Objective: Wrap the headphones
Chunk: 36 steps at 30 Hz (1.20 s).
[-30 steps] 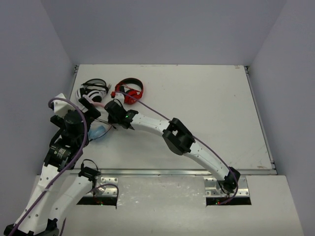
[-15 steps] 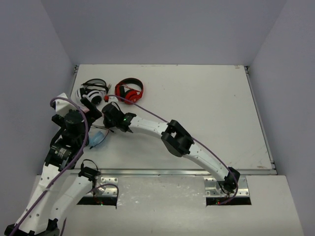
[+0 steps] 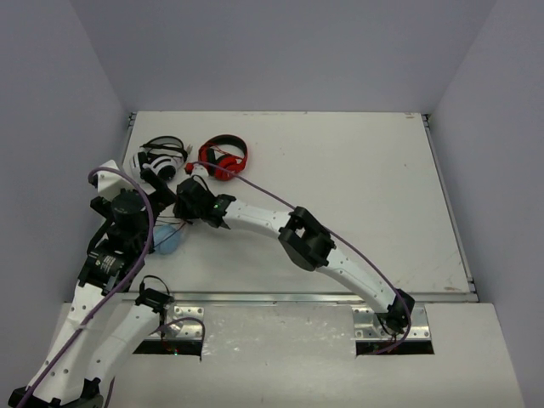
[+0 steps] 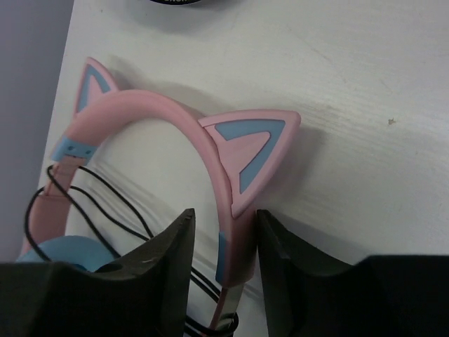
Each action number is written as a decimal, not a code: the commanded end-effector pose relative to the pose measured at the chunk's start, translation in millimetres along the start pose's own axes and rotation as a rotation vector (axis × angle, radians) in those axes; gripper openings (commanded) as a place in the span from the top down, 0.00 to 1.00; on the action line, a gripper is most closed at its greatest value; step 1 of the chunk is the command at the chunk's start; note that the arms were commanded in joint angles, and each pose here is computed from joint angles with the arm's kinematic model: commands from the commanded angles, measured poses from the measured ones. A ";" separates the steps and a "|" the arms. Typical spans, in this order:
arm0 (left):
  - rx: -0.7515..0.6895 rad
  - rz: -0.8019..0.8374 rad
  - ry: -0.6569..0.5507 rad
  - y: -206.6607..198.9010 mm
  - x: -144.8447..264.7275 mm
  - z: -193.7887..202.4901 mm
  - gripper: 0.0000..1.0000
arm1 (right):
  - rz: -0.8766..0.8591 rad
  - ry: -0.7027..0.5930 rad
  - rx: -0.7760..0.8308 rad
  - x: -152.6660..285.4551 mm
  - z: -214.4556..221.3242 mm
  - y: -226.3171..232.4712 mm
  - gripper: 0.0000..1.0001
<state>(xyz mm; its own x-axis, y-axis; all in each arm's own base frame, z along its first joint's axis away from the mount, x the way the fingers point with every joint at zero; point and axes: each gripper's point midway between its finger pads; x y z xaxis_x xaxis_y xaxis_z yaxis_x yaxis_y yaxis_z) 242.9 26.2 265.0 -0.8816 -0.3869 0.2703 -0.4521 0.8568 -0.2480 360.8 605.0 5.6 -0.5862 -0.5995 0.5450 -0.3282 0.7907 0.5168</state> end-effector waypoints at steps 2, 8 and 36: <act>0.012 0.021 -0.027 -4.8 -2.1 -7.2 0.00 | -0.067 -0.056 -0.120 22.8 -38.5 37.5 0.57; 0.010 0.002 -0.031 -1.7 -3.1 -7.2 0.00 | -0.043 -0.093 -0.163 47.0 -62.4 44.3 0.36; -0.113 0.172 -0.159 2.2 60.4 -76.2 0.00 | 0.629 -0.331 0.510 573.4 -146.7 -209.1 0.01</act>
<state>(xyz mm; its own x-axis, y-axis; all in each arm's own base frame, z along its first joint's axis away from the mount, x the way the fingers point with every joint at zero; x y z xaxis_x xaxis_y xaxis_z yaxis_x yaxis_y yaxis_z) 217.2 21.6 323.1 -0.9490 -0.2711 0.1612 -0.2997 0.9343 -0.1931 229.0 141.6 347.2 -0.9451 -0.1803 0.2725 -0.1989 0.9791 -0.0418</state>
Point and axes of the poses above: each gripper's point midway between its finger pads, its own x axis back along the fingers, its own y axis along the line the jaws close on, z = x × y, and after that the axes turned 1 degree about -x, right-handed
